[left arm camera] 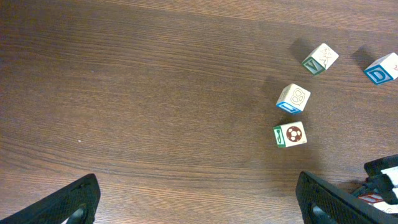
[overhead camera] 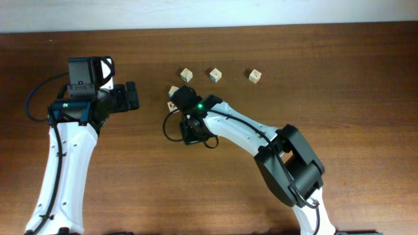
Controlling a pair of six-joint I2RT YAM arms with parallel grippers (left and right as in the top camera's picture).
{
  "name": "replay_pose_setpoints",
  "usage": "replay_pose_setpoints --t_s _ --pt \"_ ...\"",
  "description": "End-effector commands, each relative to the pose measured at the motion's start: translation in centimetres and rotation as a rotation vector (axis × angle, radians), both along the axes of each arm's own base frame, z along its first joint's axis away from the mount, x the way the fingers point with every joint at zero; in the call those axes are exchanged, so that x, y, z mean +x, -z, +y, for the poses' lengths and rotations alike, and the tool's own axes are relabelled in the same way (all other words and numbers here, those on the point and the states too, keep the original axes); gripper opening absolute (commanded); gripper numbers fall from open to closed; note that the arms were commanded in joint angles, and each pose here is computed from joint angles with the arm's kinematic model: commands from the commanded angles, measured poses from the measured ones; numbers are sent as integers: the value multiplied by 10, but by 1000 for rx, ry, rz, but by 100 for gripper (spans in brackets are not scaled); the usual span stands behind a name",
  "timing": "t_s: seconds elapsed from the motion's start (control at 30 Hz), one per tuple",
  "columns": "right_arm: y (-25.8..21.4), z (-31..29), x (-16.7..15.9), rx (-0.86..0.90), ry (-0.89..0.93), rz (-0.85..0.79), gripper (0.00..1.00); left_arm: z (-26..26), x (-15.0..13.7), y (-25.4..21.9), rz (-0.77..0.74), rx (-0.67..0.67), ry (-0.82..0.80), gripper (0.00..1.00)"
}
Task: Rotate 4 blocks
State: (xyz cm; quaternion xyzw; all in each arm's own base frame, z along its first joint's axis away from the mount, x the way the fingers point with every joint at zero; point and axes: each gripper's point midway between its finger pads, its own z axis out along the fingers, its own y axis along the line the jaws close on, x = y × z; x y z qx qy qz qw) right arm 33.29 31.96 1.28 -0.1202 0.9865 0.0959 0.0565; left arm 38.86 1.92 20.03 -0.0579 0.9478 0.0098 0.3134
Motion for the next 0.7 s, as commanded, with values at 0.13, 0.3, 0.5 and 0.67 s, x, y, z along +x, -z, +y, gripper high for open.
replay_pose_setpoints --t_s 0.13,0.3,0.5,0.67 --pt "6 -42 21 -42 110 34 4 2 2 -7 -19 -2 -16 99" --pt "-77 -46 50 109 154 -98 4 2 2 -7 -18 -2 -17 99" --pt "-171 -145 30 -25 287 -245 4 2 2 -7 -19 -2 -17 99" --pt "-135 -175 -46 41 327 -224 4 2 2 -7 -19 -2 -17 99"
